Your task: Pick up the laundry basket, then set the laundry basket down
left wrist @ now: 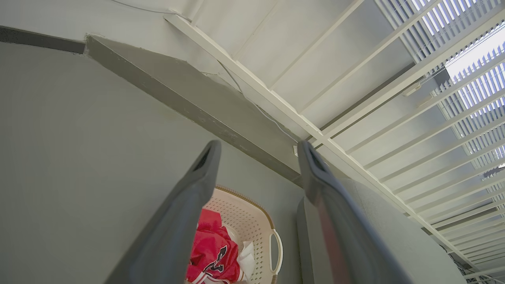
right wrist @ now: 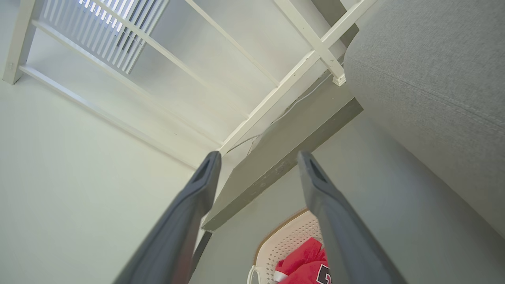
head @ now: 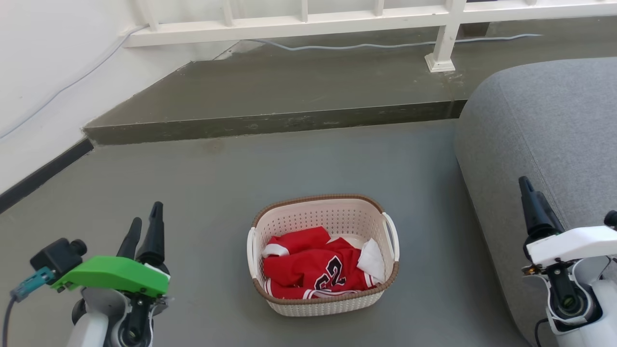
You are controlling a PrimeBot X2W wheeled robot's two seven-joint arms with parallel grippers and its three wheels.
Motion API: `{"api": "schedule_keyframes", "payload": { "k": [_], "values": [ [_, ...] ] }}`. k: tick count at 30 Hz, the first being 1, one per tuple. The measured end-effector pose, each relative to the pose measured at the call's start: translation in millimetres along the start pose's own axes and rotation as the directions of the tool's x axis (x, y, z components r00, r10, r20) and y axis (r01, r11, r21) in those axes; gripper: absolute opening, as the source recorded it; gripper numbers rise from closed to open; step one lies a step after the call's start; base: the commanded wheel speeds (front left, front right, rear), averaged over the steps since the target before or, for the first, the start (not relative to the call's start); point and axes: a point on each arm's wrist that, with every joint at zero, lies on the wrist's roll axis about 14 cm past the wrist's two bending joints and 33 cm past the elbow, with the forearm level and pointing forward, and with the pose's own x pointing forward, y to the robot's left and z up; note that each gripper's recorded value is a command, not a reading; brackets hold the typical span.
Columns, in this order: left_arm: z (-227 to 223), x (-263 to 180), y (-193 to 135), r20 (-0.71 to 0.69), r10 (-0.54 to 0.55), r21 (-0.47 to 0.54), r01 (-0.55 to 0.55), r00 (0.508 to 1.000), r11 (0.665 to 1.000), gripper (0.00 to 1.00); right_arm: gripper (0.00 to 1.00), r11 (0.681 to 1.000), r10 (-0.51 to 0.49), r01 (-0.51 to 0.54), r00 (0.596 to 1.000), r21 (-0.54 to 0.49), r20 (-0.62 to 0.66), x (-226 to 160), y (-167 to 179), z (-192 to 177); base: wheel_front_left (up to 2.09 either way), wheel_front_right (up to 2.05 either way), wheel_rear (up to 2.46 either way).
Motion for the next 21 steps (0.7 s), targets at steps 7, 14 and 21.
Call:
{"api": "schedule_keyframes", "payload": {
  "k": [7,14,21],
  "values": [
    [-7.1,-0.3,-5.4,-0.007,-0.008,0.098,0.009,1.0,0.995,1.0,1.0,0.994,0.009,-0.009,1.0,-0.109,-0.006,0.6,4.6,-3.9,0.0,0.0,0.0],
    [-14.1,-1.1,-5.7,-0.015,-0.004,0.184,0.007,1.0,0.983,1.0,1.0,0.979,0.003,-0.006,1.0,-0.205,-0.013,-0.8,3.4,-8.9,0.0,0.0,0.0],
    [-19.6,-1.5,-5.5,-0.018,0.001,0.264,0.003,1.0,0.965,1.0,1.0,0.953,0.003,-0.007,1.0,-0.304,-0.015,-2.2,2.4,-11.7,0.0,0.0,0.0]
  ]
}}
